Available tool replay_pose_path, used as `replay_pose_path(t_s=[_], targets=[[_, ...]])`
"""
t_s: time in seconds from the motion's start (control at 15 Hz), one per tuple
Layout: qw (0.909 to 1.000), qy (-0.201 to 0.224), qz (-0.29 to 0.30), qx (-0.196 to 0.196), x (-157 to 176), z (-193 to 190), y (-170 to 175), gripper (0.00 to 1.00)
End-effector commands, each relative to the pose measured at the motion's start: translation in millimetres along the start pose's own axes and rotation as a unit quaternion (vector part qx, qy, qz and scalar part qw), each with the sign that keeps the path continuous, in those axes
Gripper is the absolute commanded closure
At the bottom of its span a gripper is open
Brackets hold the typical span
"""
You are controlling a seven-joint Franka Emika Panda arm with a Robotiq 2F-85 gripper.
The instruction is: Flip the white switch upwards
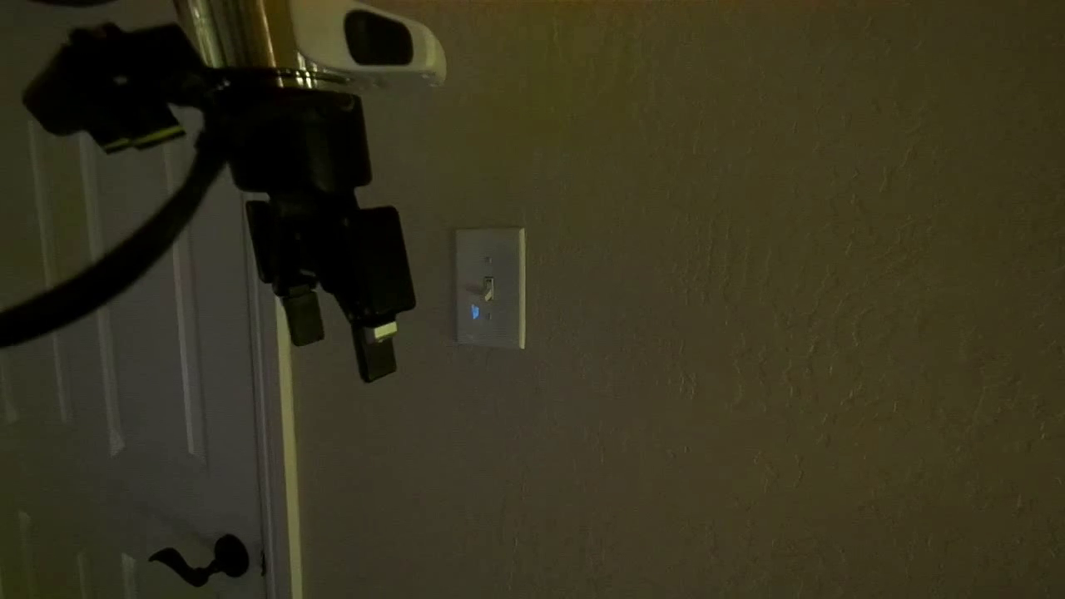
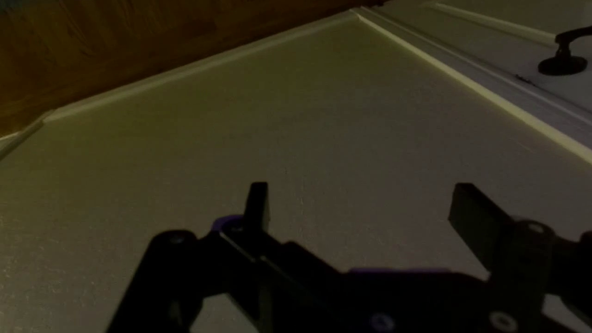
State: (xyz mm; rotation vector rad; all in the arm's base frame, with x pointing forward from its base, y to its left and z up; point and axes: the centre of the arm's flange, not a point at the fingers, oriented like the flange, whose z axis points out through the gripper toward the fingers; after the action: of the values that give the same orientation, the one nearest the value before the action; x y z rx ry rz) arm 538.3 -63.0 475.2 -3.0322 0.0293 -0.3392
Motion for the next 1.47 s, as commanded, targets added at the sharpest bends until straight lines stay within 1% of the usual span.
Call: replay_pose_path(t_s=[0.0,0.07,0.13,0.2,0.6,0.67,0.8,0.87,1.13,1.27,1.33,1.4], targets=[[0.9982,0.045,-0.038,0.012,18.8,15.2,-5.6,0.0],[0.9971,0.054,-0.052,0.013,23.8,18.2,-6.8,0.0],[0.9959,0.063,-0.064,0.011,28.1,21.1,-8.2,0.25],[0.9942,0.072,-0.079,0.009,33.5,22.6,-8.9,0.26],[0.9822,0.125,-0.14,0.009,64.3,25.8,-14.3,0.67],[0.9803,0.131,-0.148,0.008,69.8,27.4,-15.0,0.73],[0.9765,0.137,-0.167,0.001,79.0,31.8,-15.4,0.87],[0.9751,0.14,-0.173,-0.002,83.4,33.6,-15.5,0.91],[0.9699,0.152,-0.19,-0.007,98.0,41.6,-15.5,0.99],[0.9677,0.161,-0.194,-0.011,104.1,42.2,-15.4,0.93],[0.9664,0.168,-0.195,-0.014,106.9,40.9,-15.0,0.94],[0.9648,0.176,-0.195,-0.019,109.8,38.8,-14.1,0.92]])
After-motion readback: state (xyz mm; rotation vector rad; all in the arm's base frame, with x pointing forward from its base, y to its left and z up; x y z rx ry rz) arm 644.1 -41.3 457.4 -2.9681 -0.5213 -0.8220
